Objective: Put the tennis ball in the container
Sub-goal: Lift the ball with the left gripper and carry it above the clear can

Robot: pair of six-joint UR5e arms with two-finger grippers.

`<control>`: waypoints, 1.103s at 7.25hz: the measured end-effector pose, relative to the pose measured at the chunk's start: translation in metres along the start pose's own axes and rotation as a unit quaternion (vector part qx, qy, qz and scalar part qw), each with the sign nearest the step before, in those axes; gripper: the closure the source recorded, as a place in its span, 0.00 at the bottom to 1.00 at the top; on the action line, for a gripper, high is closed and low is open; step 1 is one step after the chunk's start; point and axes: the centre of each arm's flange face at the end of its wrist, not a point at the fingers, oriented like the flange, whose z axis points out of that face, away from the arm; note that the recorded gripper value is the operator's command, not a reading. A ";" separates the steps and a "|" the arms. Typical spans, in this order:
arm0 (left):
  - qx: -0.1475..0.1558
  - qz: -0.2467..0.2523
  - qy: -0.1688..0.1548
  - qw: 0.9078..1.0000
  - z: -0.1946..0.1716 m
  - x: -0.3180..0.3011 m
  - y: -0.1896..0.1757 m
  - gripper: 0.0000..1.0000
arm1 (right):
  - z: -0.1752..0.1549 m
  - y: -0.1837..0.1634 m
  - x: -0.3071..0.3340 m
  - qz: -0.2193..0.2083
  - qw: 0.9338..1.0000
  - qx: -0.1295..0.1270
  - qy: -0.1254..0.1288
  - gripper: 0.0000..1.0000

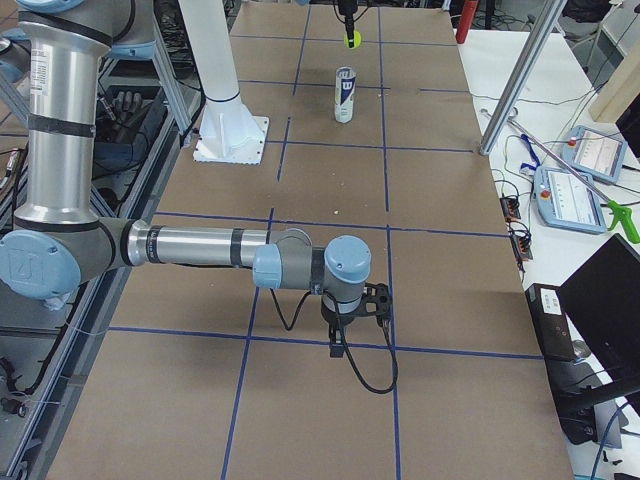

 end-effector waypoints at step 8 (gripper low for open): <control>-0.040 -0.094 0.029 0.994 -0.014 0.165 -0.002 0.79 | 0.000 0.000 0.000 0.000 1.000 0.000 0.000 0.00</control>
